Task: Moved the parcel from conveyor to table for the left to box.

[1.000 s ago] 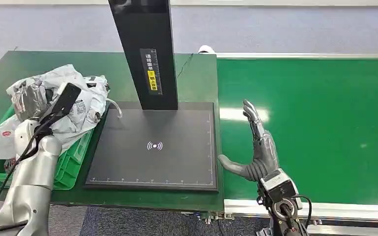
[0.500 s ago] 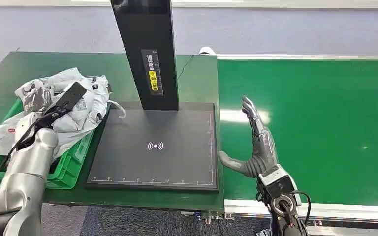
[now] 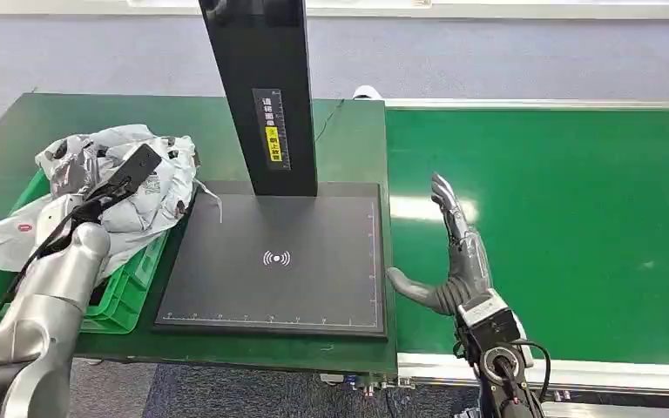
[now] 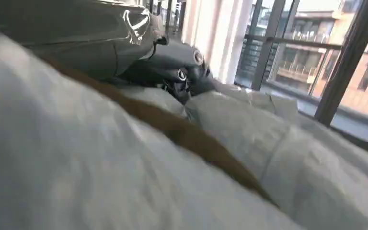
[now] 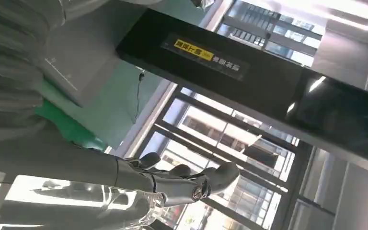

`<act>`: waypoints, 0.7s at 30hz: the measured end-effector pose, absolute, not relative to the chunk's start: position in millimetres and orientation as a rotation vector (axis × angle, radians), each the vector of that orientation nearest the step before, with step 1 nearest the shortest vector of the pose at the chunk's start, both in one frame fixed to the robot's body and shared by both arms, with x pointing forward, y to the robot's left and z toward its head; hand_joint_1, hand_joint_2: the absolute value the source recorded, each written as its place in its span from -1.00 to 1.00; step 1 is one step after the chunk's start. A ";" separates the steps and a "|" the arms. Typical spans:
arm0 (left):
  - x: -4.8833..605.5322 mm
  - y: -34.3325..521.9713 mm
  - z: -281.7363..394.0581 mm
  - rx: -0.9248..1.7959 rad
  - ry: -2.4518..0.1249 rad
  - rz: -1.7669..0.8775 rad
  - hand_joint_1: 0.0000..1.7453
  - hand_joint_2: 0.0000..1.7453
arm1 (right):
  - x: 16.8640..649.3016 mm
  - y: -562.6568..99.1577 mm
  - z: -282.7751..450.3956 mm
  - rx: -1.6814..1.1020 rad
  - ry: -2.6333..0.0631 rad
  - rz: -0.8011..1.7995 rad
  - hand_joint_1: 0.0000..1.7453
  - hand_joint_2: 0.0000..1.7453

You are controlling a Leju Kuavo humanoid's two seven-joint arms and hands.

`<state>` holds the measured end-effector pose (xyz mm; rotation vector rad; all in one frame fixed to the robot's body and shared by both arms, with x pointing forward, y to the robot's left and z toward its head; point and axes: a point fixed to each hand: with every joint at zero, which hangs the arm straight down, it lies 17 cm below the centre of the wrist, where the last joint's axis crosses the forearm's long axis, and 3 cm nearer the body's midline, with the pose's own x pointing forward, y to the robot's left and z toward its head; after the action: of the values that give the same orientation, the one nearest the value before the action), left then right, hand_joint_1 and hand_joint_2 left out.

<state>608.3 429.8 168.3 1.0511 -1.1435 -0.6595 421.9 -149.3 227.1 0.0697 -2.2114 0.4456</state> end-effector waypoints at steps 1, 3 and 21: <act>608.7 427.9 174.3 1.064 -1.180 -0.635 -1.00 1.00 | 421.5 -149.8 226.3 0.067 -2.209 0.445 -1.00 1.00; 608.4 422.3 186.0 1.085 -1.250 -0.589 -1.00 1.00 | 420.6 -151.0 225.6 0.064 -2.207 0.440 -1.00 1.00; 530.7 369.7 289.6 1.309 -1.777 -0.329 -1.00 1.00 | 414.4 -160.7 224.7 0.034 -2.209 0.403 -1.00 1.00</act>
<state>530.7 369.7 289.6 1.3085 -1.7771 -0.3292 414.4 -160.7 224.7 0.0336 -2.2086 0.4030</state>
